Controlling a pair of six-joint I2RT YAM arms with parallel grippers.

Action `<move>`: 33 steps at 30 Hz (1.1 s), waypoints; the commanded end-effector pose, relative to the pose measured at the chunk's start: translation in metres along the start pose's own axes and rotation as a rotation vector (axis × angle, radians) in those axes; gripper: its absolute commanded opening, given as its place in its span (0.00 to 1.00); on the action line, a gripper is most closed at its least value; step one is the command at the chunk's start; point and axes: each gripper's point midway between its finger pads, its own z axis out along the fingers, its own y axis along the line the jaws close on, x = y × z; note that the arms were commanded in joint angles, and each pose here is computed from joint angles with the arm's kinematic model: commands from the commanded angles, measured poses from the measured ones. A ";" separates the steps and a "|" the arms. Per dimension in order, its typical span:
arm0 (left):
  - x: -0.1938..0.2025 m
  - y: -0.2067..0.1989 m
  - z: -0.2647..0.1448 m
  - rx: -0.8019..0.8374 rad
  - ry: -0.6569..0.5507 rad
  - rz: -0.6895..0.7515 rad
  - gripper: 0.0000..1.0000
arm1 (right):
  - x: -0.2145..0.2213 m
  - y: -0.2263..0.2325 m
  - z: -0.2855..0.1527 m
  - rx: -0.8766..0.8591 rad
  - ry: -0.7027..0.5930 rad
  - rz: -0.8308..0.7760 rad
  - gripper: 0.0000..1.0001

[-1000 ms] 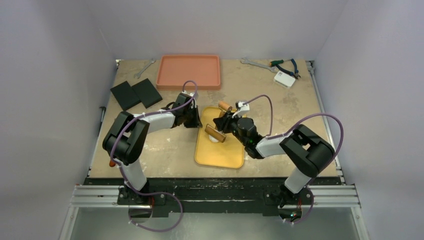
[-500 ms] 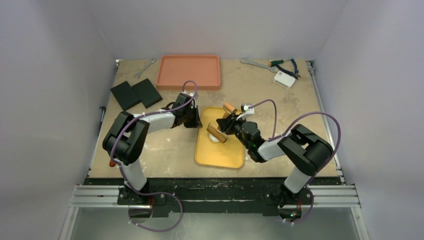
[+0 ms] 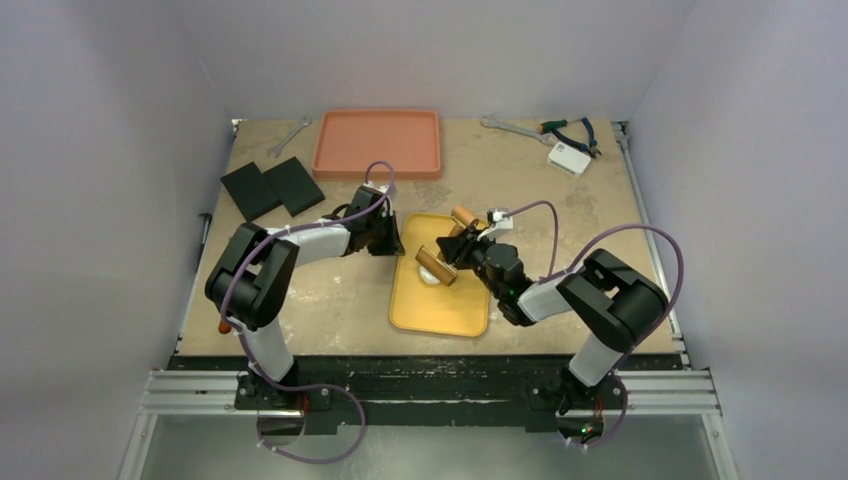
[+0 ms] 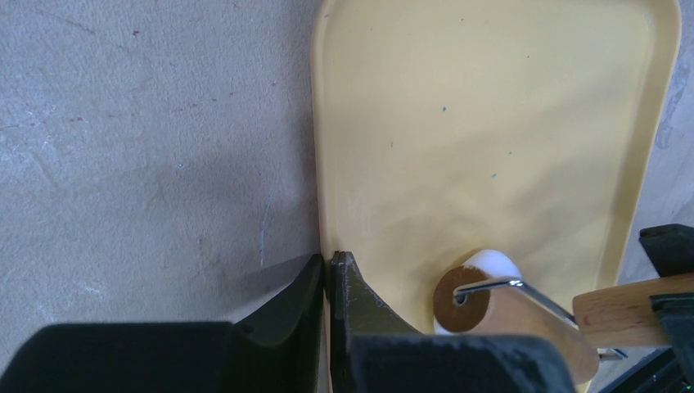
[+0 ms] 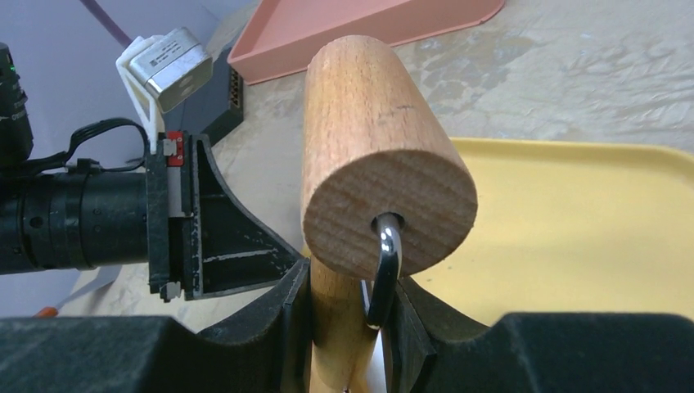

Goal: Roll out the dumpling wrappers from the dough
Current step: Flatten out the dough on the work surface.

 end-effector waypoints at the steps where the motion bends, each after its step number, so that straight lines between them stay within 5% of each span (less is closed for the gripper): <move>1: 0.020 0.011 -0.003 -0.032 0.064 -0.006 0.00 | 0.031 -0.063 -0.019 0.200 0.154 -0.173 0.00; 13: 0.017 0.010 -0.006 -0.032 0.054 0.001 0.00 | 0.081 -0.043 -0.024 0.134 0.251 -0.151 0.00; 25: 0.016 0.009 -0.006 -0.030 0.051 0.004 0.00 | 0.044 -0.066 -0.019 0.206 0.201 -0.204 0.00; 33: 0.016 0.010 -0.006 -0.032 0.052 0.003 0.00 | 0.099 -0.046 -0.033 0.146 0.301 -0.167 0.00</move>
